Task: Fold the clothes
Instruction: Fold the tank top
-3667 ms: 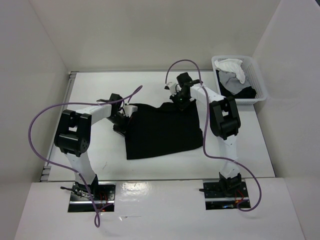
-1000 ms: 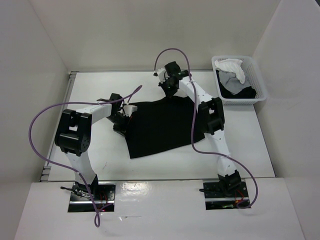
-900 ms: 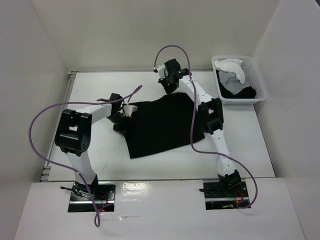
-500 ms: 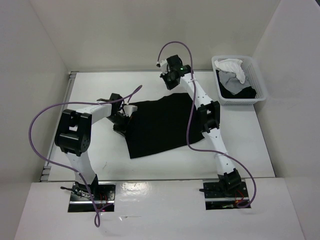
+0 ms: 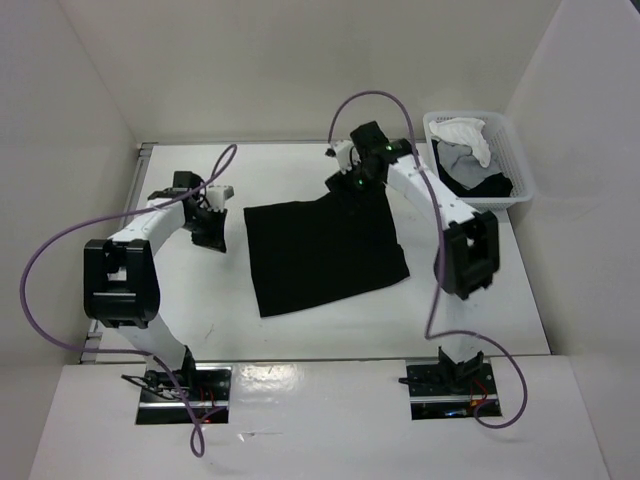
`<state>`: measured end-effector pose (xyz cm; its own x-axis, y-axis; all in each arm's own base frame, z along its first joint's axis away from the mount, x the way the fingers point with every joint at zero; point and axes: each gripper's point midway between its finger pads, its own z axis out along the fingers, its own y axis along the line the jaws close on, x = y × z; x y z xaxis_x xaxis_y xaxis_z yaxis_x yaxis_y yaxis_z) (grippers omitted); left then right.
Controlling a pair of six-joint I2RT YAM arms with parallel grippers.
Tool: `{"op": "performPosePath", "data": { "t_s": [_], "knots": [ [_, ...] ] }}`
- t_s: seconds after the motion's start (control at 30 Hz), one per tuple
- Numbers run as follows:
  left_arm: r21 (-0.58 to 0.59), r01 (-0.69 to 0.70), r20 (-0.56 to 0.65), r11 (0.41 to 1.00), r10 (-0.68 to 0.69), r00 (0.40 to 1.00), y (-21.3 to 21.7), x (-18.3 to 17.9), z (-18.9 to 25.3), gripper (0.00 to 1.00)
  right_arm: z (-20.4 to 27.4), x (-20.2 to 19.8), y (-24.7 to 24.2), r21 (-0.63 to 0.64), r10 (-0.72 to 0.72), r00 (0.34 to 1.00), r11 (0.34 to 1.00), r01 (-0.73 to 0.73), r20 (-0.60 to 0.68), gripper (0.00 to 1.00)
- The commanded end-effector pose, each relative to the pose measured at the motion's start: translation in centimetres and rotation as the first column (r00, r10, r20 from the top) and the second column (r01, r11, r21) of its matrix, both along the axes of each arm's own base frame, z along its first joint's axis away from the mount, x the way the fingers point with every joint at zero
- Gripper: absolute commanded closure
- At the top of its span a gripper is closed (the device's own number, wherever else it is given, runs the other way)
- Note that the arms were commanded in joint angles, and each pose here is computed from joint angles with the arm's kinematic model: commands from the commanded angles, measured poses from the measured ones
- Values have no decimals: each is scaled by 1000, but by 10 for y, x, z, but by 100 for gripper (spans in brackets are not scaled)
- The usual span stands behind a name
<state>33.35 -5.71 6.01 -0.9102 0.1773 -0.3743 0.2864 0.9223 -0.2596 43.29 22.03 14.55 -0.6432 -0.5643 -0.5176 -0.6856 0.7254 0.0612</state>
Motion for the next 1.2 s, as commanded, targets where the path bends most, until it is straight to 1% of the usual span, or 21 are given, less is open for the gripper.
{"op": "performPosePath", "data": {
  "t_s": [0.0,0.03,0.07,0.1,0.13,0.17,0.2,0.3,0.37,0.43,0.53,0.57,0.67,0.8,0.93,0.97,1.0,1.03,1.07,1.13,1.17],
  "knots": [
    [-2,-4,89,1000,4,996,7,14,27,98,8,-28,-6,-30,-12,987,999,17,160,16],
    [1,16,83,1000,-17,996,4,12,27,90,12,-38,-11,-48,-2,983,999,11,184,15],
    [10,30,83,1000,-31,996,-1,11,26,90,1,-46,-17,-67,-5,986,998,16,168,15],
    [22,80,76,997,-81,994,-14,6,23,83,-29,-62,-25,-103,0,995,995,10,100,15],
    [30,98,76,995,-100,992,-20,4,22,80,-37,-67,-30,-119,-4,996,993,15,90,15],
    [30,119,52,992,-120,991,-27,2,15,77,-55,-79,-36,-137,-12,999,990,18,46,15],
    [30,135,58,990,-137,989,-33,5,16,75,-66,-84,-38,-149,-12,1000,989,15,24,15],
    [30,185,47,982,-187,981,-52,8,14,75,-87,-88,-43,-172,-17,1000,985,17,3,15],
    [14,184,60,983,-184,981,-61,19,19,74,-100,-92,-47,-197,-21,999,980,15,-25,15],
    [-10,184,20,983,-184,983,-65,19,7,74,-111,-92,-47,-210,-21,998,978,10,-51,15],
    [0,194,3,981,-194,981,-74,27,-13,74,-117,-93,-42,-196,-11,997,981,-4,-76,15],
    [-2,195,-43,981,-195,980,-77,19,-27,74,-121,-94,-43,-201,-12,996,980,-6,-85,15],
    [13,180,-88,984,-178,980,-78,20,-46,75,-127,-93,-42,-208,-12,995,978,-9,-98,15],
    [20,169,-123,985,-165,979,-81,24,-57,77,-130,-91,-39,-204,-9,994,979,-14,-111,15],
    [82,137,-125,987,-126,984,-73,36,-63,78,-132,-92,-35,-194,-1,991,981,-25,-135,15],
    [100,131,-110,986,-120,987,-71,41,-61,78,-129,-86,-32,-188,0,992,982,-23,-123,15],
    [104,117,-93,988,-108,990,-71,47,-58,78,-133,-89,-34,-196,-2,990,980,-26,-140,15],
    [114,114,-87,987,-104,991,-71,52,-59,78,-126,-81,-30,-186,0,993,982,-22,-119,15],
    [133,109,-88,985,-98,991,-68,55,-62,78,-134,-84,-29,-189,2,989,982,-31,-148,15],
    [149,93,-81,984,-81,993,-67,65,-65,78,-135,-81,-23,-185,3,989,982,-31,-146,15],
    [150,81,-87,985,-69,994,-62,67,-66,78,-142,-83,-22,-185,6,986,982,-37,-166,15]
  ]
}}
